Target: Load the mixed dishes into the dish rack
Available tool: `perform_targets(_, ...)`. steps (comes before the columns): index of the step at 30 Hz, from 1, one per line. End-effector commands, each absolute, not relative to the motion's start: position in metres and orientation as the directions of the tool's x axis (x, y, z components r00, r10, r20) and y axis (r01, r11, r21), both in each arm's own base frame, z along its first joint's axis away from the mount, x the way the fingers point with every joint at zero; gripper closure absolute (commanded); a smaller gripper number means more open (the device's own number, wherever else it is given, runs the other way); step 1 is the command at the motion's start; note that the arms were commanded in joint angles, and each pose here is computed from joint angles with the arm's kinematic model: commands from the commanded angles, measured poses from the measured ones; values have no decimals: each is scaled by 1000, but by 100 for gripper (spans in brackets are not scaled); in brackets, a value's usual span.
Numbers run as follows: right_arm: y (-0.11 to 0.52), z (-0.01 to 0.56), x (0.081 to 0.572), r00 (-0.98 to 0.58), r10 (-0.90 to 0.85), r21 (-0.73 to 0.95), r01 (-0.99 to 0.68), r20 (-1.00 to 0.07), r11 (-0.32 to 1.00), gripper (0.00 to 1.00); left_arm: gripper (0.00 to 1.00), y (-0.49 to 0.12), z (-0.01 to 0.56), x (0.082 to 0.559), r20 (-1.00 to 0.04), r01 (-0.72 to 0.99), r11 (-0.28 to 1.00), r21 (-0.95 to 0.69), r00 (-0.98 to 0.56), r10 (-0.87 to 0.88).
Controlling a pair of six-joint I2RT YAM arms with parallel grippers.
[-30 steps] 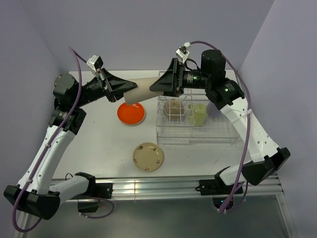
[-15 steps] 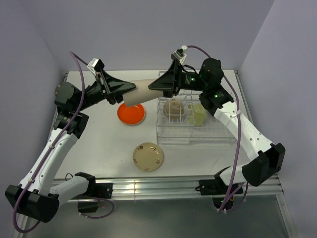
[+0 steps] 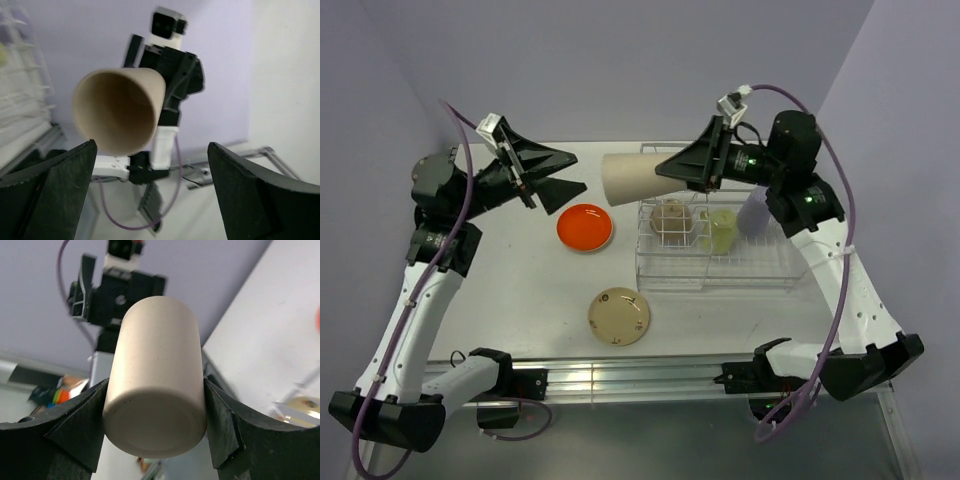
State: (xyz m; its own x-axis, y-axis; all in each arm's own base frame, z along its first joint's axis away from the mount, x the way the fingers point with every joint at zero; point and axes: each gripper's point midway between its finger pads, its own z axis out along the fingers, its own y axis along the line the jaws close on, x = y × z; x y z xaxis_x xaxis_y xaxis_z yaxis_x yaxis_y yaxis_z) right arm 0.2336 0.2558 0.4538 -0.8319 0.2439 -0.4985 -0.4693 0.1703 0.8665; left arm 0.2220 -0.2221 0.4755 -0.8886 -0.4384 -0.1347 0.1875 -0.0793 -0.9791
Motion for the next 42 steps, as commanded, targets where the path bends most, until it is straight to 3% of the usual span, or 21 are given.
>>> perform_targets(1,214,466,237,-749,334,817,-489,-573,304,100,1,-199,456,220,-275,235,142,-961,-824,-495)
perform_targets(2,206,466,237,-740,352,817,-481,-573,317,100,1,-195,445,218,-240,168,185,-968,-832,-500)
perform_targets(3,198,466,239,-731,369,815,-473,-575,334,100,1,-190,435,222,-285,176,251,-952,-809,-515)
perform_targets(6,165,455,243,-709,429,811,-362,-560,459,100,1,-175,411,225,-288,94,356,-930,-788,-544)
perform_targets(8,141,460,250,-623,463,748,-330,-631,576,100,1,-167,398,228,-288,43,407,-912,-774,-563)
perform_targets(11,103,448,250,-549,492,657,-144,-675,740,100,1,-154,363,231,-268,-82,503,-860,-766,-584)
perform_targets(15,57,422,238,-495,516,540,109,-699,835,100,4,-135,314,228,-262,-209,609,-765,-763,-591)
perform_targets(21,0,384,217,-425,538,377,406,-728,832,100,12,-125,246,215,-186,-331,665,-670,-792,-582)
perform_targets(25,-14,346,212,-476,531,280,501,-701,819,100,15,-123,206,205,-129,-373,703,-605,-826,-548)
perform_targets(34,-13,264,225,-615,521,172,534,-592,827,100,16,-143,152,181,-60,-374,788,-489,-887,-458)
perform_targets(42,-20,213,243,-647,501,103,550,-575,829,100,16,-150,126,176,-38,-356,815,-457,-907,-418)
